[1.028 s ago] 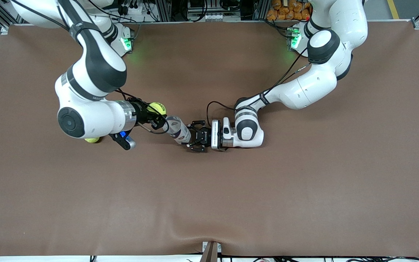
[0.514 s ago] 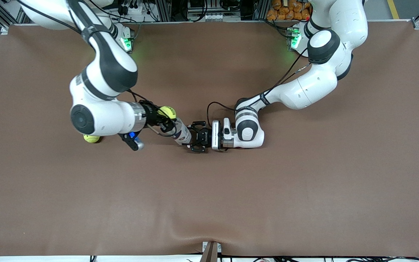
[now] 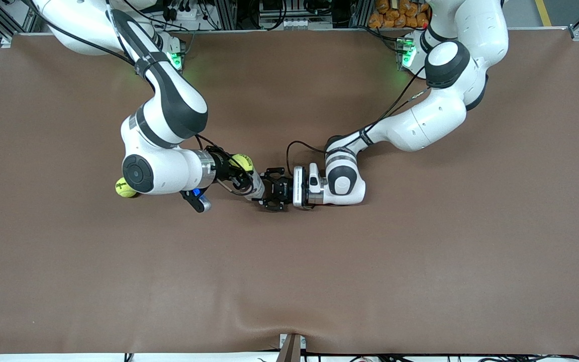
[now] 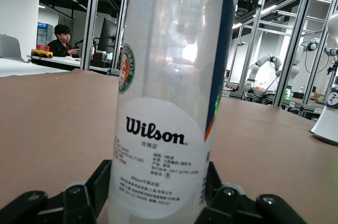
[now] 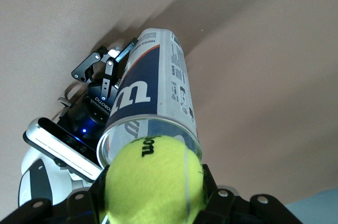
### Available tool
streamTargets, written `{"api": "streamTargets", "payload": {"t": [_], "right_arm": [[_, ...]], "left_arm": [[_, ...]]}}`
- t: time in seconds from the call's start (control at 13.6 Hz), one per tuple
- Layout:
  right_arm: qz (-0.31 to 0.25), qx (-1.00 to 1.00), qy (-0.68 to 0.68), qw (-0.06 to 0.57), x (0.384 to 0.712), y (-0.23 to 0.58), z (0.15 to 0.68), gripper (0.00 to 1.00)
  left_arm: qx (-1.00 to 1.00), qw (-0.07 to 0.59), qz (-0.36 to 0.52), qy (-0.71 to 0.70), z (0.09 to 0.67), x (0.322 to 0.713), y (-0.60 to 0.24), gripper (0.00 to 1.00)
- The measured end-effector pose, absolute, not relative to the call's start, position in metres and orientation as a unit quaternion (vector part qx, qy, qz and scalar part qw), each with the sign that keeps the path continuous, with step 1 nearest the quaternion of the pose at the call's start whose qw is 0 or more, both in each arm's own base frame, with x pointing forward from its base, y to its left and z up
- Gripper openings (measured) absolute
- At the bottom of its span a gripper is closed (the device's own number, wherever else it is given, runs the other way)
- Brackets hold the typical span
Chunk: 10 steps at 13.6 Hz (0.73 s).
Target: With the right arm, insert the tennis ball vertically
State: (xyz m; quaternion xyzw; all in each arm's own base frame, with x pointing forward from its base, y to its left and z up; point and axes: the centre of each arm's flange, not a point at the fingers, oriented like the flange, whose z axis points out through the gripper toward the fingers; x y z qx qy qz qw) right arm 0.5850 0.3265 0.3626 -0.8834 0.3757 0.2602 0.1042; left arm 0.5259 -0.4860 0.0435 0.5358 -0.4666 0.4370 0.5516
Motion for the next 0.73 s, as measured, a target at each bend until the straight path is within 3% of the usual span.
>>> {"api": "streamTargets", "payload": {"t": [0.15, 0.22, 0.44, 0.73], "right_arm": [[0.26, -0.883, 0.377, 0.104, 0.586, 0.325, 0.362, 0.67], [0.26, -0.883, 0.378, 0.104, 0.586, 0.324, 0.362, 0.72], [0.26, -0.882, 0.379, 0.103, 0.587, 0.323, 0.361, 0.99], [0.256, -0.883, 0.382, 0.098, 0.591, 0.311, 0.362, 1.0]], "left_arm": [[0.536, 0.552, 0.437, -0.467, 0.044, 0.526, -0.486, 0.74], [0.536, 0.551, 0.437, -0.467, 0.044, 0.526, -0.486, 0.74], [0.536, 0.551, 0.437, -0.466, 0.044, 0.527, -0.486, 0.74], [0.536, 0.551, 0.438, -0.466, 0.044, 0.527, -0.485, 0.75]]}}
